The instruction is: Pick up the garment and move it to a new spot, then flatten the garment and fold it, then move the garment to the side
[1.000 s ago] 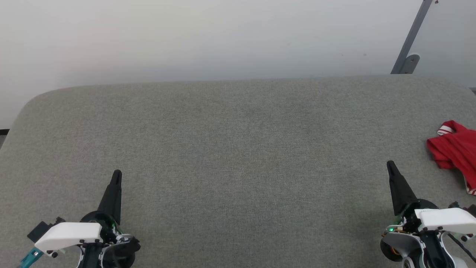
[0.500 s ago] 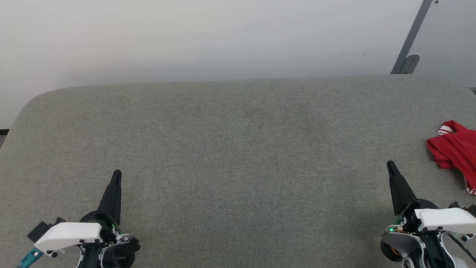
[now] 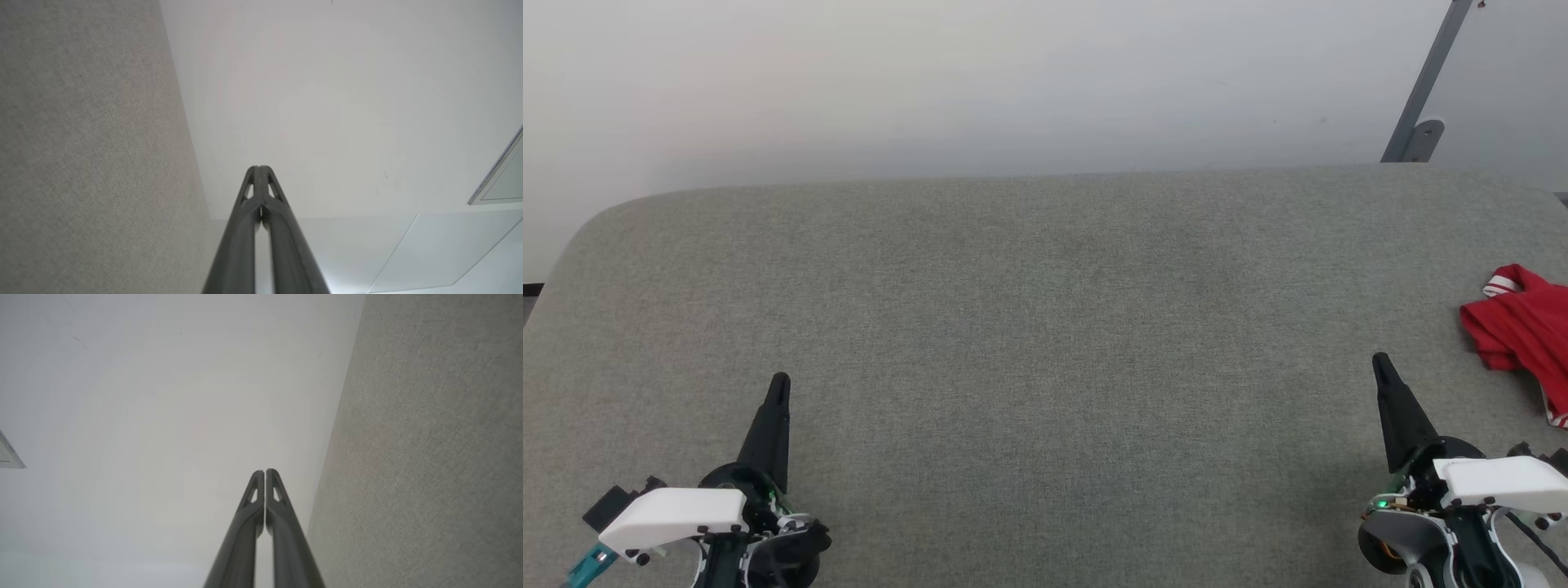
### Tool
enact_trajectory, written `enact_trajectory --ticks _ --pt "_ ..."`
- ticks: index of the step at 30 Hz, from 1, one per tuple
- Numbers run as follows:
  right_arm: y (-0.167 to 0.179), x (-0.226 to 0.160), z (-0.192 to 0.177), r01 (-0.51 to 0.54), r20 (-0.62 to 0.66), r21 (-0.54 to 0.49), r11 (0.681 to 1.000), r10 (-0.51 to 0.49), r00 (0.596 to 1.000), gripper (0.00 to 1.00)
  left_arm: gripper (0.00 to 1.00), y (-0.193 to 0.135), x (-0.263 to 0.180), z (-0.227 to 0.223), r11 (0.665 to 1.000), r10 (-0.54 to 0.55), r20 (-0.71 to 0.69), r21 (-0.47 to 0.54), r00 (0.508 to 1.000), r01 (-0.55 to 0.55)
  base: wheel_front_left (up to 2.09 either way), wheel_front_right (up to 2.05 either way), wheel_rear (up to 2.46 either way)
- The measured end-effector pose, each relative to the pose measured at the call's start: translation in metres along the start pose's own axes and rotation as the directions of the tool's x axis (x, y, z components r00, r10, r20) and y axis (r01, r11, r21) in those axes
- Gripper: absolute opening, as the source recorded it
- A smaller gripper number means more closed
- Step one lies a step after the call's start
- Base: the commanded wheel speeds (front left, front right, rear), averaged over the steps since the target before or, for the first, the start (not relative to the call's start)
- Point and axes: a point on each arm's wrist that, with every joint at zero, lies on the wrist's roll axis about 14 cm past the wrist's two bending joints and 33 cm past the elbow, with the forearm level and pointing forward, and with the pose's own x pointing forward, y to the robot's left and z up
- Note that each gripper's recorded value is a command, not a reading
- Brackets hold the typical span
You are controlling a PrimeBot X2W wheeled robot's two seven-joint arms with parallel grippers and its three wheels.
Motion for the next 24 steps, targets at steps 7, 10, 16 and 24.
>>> enact_trajectory --ticks 7,10,16,24 --pt "-0.0001 0.0 0.0 0.0 0.0 0.0 1.0 0.0 1.0 0.0 0.0 0.0 0.0 0.0 1.0 0.0 0.0 0.001 1.0 0.0 0.0 0.0 0.0" --pt "-0.0001 0.0 -0.0001 0.0 0.0 0.0 1.0 0.0 1.0 0.0 0.0 0.0001 0.0 0.0001 1.0 0.0 0.001 0.0 1.0 0.0 0.0 0.0 0.0" --pt "-0.0002 0.0 -0.0001 0.001 0.0 0.0 1.0 -0.001 1.0 0.0 0.0 0.0001 0.0 0.0002 1.0 0.0 0.001 0.001 1.0 0.0 0.0 0.0 0.0" --pt "0.0 0.0 -0.0001 0.0 0.0 0.0 1.0 0.0 1.0 0.0 0.0 0.0001 0.0 0.0005 1.0 0.0 0.002 0.001 1.0 0.0 0.0 0.0 0.0"
